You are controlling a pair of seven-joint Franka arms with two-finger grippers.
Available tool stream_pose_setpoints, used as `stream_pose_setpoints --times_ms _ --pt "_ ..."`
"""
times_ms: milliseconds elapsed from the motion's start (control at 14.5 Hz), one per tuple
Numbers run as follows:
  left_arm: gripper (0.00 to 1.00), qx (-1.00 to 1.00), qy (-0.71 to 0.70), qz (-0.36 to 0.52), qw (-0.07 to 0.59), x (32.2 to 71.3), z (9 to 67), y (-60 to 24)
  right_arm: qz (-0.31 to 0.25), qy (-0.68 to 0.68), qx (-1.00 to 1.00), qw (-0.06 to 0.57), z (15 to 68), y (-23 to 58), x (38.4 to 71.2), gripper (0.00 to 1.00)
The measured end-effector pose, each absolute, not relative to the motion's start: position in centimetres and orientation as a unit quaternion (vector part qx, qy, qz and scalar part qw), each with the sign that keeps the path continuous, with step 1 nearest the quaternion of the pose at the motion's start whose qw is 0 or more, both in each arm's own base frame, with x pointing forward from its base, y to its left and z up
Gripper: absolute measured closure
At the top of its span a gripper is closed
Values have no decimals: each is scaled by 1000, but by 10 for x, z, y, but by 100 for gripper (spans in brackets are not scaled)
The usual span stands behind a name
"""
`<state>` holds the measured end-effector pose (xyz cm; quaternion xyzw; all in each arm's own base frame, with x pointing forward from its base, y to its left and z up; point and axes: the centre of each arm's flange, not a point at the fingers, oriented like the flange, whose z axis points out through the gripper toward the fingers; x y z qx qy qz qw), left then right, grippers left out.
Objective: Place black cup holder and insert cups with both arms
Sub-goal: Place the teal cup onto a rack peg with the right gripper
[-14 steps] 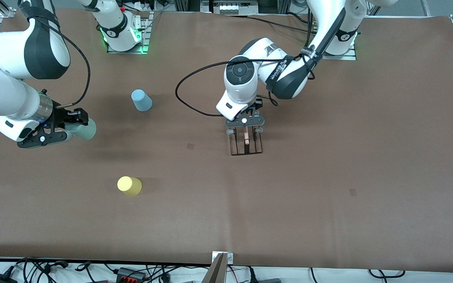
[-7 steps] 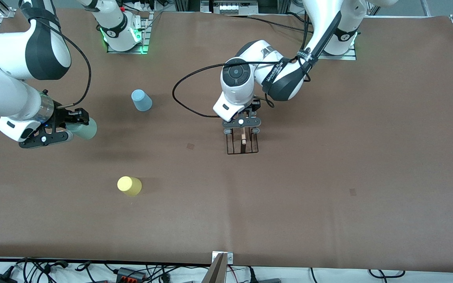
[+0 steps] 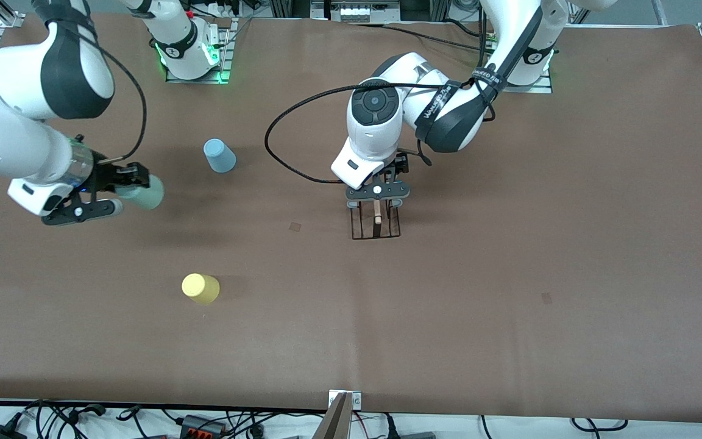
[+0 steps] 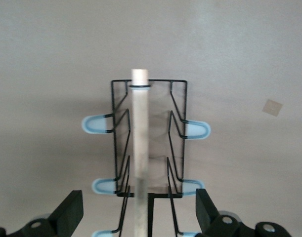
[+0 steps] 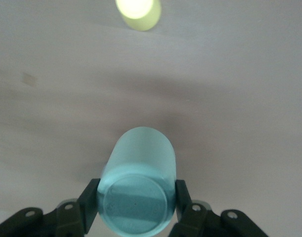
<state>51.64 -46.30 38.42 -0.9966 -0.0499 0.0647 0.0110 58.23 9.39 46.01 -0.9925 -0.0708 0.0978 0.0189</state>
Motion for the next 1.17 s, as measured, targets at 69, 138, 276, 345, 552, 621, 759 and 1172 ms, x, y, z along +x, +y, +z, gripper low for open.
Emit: stream_pose_setpoints --times_ms 69,138,276,345,552,621,759,1172 --pt "0 -997 -46 65 11 523 395 -451 95 -58 -994 19 465 114 578 35" --pt "0 -997 -42 65 11 533 410 -434 92 -45 -995 18 470 136 572 35" --pt "0 -997 -35 67 12 555 441 -385 86 -17 -996 13 480 182 557 35" --pt "0 -997 -30 69 12 566 454 -358 83 0 -996 12 483 207 548 35" --pt "0 -998 -16 68 6 598 484 -271 64 61 -996 16 482 293 513 35" --pt "0 -998 -15 67 4 608 491 -241 56 80 -995 21 479 322 498 35" --pt "0 -998 -10 66 -3 626 496 -181 39 115 -992 36 472 372 467 35" --pt "0 -997 -40 71 -10 647 489 -74 -13 147 -988 47 435 453 396 35"
